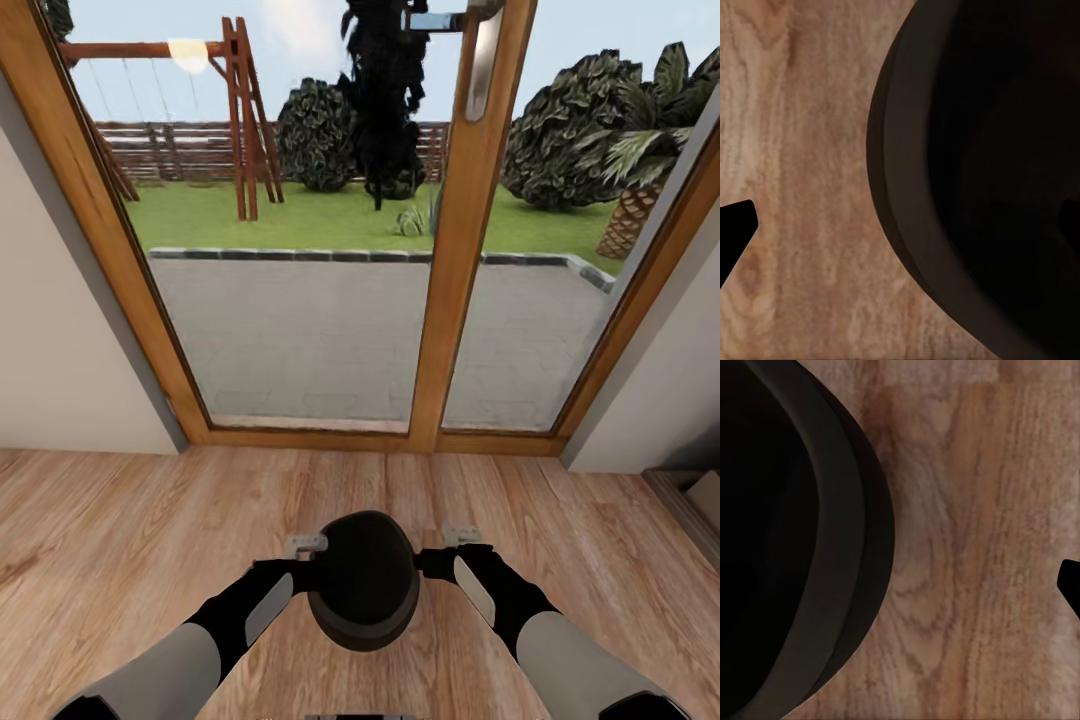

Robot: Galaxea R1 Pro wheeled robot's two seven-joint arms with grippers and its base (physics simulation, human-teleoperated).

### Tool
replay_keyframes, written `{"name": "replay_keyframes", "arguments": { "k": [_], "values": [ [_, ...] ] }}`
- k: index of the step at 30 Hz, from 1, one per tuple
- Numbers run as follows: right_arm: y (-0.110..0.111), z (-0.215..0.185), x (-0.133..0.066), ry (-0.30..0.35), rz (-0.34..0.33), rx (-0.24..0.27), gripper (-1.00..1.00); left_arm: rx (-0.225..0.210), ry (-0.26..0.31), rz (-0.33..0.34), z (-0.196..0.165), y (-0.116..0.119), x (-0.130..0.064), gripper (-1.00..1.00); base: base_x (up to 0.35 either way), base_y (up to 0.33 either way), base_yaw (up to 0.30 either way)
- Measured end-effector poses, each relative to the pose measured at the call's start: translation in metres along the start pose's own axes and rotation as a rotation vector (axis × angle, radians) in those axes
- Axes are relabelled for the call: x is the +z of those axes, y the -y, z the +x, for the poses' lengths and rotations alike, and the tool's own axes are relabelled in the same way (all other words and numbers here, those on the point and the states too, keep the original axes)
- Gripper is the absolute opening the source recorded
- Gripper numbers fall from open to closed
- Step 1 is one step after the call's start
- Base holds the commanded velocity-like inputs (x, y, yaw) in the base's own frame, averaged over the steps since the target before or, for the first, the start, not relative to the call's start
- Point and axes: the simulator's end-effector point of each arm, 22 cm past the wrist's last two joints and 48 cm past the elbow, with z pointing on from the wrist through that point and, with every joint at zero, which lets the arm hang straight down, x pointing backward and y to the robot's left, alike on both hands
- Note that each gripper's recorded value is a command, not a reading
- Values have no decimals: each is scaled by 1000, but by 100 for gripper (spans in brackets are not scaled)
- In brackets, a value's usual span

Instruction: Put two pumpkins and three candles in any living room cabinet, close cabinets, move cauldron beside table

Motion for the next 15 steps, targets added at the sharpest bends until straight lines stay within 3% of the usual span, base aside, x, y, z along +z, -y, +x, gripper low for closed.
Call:
{"name": "replay_keyframes", "arguments": {
  "k": [15],
  "values": [
    [4, 23, 26, -14, 0, 4, 100, -2, -16, -1, 24, -4, 25, 100, 0, 0, 0]
  ]
}}
